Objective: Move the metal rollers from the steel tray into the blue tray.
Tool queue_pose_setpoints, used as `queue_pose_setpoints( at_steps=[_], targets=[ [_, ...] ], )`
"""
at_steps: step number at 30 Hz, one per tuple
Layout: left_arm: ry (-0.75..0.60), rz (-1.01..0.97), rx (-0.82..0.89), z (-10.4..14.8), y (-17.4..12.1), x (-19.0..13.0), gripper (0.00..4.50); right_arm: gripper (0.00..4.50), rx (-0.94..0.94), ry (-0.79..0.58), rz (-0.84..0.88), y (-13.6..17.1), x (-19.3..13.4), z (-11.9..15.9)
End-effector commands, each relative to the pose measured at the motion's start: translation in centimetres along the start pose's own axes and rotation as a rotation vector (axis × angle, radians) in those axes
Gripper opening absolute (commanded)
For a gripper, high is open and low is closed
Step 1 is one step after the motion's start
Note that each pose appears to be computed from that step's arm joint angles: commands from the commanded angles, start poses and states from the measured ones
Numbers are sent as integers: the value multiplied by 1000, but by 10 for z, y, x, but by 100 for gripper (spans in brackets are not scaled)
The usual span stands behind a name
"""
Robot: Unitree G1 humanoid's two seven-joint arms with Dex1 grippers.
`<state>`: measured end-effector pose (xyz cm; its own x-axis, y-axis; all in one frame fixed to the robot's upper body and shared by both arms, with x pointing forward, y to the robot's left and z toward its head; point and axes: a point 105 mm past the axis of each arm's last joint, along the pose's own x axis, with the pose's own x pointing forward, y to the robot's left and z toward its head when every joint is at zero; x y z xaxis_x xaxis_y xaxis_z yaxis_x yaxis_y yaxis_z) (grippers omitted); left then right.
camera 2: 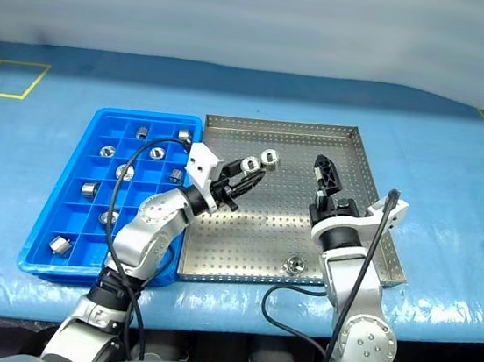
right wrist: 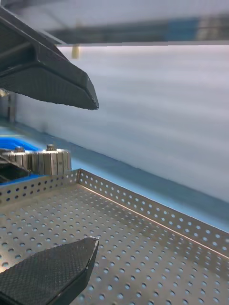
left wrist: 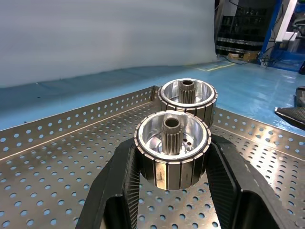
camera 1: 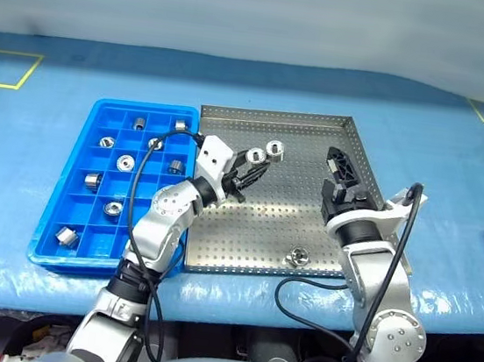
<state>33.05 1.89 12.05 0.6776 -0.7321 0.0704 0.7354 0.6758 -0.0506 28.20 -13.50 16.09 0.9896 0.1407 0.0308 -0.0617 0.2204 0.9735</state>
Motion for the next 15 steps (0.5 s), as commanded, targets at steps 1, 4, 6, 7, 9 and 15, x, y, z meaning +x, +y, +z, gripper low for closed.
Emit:
queue_pose_setpoints(
  at_steps=[1, 4, 6, 7, 9, 15],
  targets=[
    [-112, -55, 26, 28, -15, 2, 168, 450, 113, 13, 85, 21, 4, -9],
    [-114, -71, 9, 28, -20, 3, 168, 450, 120, 27, 84, 21, 6, -13],
    [-114, -80, 7, 28, -23, 3, 168, 450, 118, 36, 84, 21, 7, -16],
    [-115, -85, 4, 28, -24, 3, 168, 450, 117, 39, 82, 21, 7, -17],
    [-114, -98, -1, 28, -27, 3, 168, 450, 115, 41, 79, 20, 7, -18],
    [-109, -138, -12, 27, -35, 2, 168, 450, 102, 46, 74, 19, 7, -20]
  ],
)
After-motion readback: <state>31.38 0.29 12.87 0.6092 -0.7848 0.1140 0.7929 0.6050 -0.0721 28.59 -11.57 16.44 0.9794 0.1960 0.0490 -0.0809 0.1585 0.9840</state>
